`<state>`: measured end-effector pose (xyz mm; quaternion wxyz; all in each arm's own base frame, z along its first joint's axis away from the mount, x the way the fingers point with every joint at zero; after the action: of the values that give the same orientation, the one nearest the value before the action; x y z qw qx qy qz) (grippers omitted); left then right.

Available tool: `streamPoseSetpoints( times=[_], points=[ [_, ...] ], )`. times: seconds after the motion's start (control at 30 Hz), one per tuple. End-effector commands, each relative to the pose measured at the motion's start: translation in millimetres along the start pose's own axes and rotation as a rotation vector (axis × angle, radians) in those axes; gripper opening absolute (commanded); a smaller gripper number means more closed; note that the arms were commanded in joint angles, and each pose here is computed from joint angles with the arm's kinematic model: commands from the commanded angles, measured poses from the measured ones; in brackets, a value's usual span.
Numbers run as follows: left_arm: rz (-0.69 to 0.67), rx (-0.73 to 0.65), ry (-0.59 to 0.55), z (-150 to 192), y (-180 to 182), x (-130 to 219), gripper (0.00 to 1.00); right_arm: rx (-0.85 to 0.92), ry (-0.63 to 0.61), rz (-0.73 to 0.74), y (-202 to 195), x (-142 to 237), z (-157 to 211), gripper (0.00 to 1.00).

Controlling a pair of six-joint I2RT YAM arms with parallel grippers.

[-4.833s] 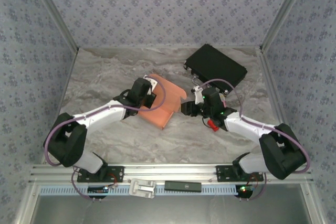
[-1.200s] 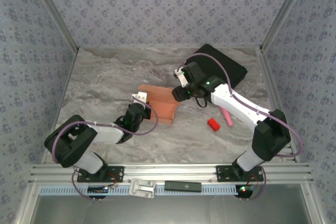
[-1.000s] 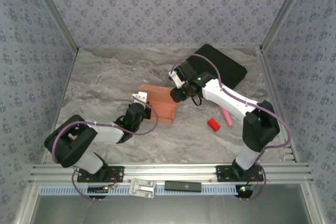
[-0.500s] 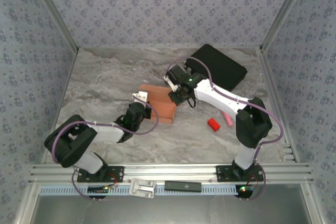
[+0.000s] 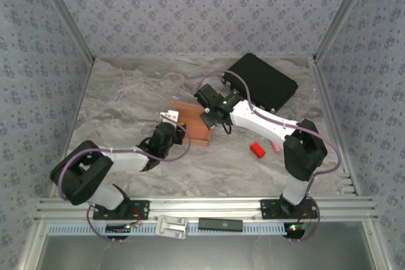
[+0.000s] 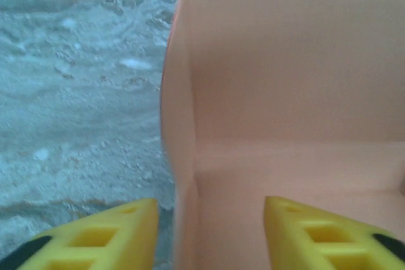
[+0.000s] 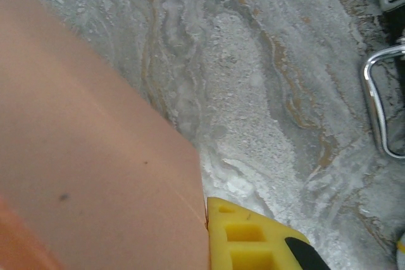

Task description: Fold the paper box

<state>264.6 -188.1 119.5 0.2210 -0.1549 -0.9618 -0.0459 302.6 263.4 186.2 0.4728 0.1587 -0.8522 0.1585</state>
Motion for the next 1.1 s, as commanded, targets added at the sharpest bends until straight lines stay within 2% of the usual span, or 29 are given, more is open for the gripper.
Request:
streamPoseSetpoints(
  times=[0.0,0.1,0.2,0.23,0.33,0.43,0.53,0.63,0.8,0.93,1.07],
  points=[
    [0.074,0.068,0.055,-14,-4,22,0.61,0.027,-0.054,0.077,-19,9,-2,0.00],
    [0.043,0.106,0.105,-28,9,55,0.71,0.074,-0.075,0.048,-20,13,-4,0.00],
    [-0.011,0.102,0.083,-51,32,92,0.94,0.125,-0.072,0.017,-22,13,-2,0.00],
    [-0.020,0.093,0.081,-62,41,101,0.99,0.140,-0.066,0.000,-23,13,0,0.00],
    [0.096,0.095,0.088,-100,60,104,0.99,0.166,-0.087,-0.060,-26,14,-5,0.00],
    [0.203,0.061,0.134,-132,72,80,0.99,0.206,-0.086,-0.114,-30,18,-6,0.00],
    [0.334,-0.041,0.281,-149,68,46,0.90,0.243,-0.049,-0.171,-34,21,-4,0.00],
    [0.431,-0.163,0.329,-155,63,16,0.87,0.294,-0.026,-0.216,-31,19,-1,0.00],
    [0.624,-0.335,0.277,-166,52,-7,0.87,0.326,-0.002,-0.285,-33,20,-1,0.00],
    [0.726,-0.392,0.325,-157,50,-21,0.87,0.321,-0.004,-0.313,-38,21,-3,0.00],
    [0.768,-0.394,0.302,-145,46,-22,0.87,0.331,0.012,-0.336,-38,19,-3,0.00]
  ],
)
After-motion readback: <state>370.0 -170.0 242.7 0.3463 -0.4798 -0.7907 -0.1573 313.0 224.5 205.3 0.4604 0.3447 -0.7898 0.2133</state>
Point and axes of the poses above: each hand's point on the last joint's axis, 136 mm out from that joint toward the fingers, its own x axis back along the fingers, its own y axis along the line the jaws close on, z = x × y, the point moved 6 cm from there along x, back along the fingers, and after that the axes turned 7 degrees about -x, right-handed, at the moved point
